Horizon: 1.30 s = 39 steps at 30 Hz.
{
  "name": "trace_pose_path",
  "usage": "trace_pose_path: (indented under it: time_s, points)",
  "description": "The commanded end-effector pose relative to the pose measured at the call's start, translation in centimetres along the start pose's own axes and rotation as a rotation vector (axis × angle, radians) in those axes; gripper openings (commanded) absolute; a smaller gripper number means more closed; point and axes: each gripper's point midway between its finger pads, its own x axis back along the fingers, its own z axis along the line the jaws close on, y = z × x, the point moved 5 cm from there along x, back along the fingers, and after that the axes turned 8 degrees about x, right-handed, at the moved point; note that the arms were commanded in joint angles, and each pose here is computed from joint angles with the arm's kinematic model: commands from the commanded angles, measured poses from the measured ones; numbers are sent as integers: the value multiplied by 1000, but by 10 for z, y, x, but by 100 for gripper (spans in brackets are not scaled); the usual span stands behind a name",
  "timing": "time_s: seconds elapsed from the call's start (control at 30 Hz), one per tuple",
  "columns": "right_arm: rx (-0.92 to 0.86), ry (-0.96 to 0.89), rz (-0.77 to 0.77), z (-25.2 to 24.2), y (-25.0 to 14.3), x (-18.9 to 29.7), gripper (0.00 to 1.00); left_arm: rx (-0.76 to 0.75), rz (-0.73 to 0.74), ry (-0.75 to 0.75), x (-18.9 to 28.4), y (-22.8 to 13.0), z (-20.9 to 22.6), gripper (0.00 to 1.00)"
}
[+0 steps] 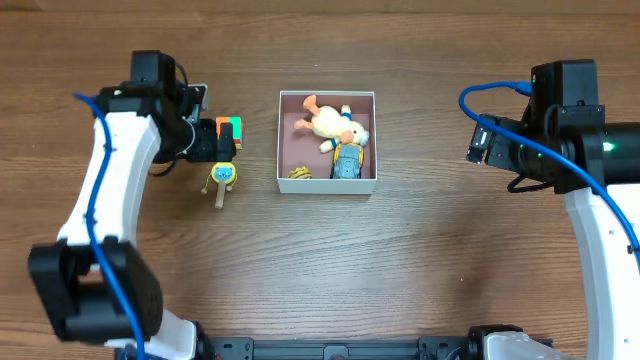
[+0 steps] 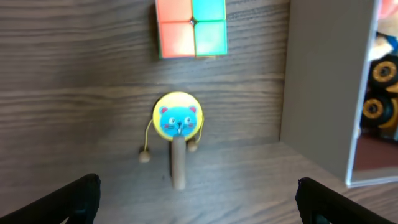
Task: Pack container
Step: 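Move the left gripper over the 2x2 colour puzzle cube, then lower the left gripper and grasp the puzzle cube, lift it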
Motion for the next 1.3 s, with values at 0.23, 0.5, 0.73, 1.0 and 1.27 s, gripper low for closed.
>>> trace_pose_path:
  time_s: [0.23, 0.5, 0.73, 1.0, 1.27]
  points:
    - [1, -14, -8, -2, 1, 1, 100, 8, -84, 56, 17, 56, -13, 100]
    - [1, -14, -8, -2, 1, 1, 100, -45, -51, 126, -5, 70, -32, 100]
    - [2, -14, -8, -2, 1, 1, 100, -24, -14, 130, -35, 75, -28, 100]
    - [1, -14, -8, -2, 1, 1, 100, -18, 47, 122, -61, 72, -26, 100]
    - [1, -14, -8, -2, 1, 1, 100, 37, 102, 190, -86, 68, -13, 100]
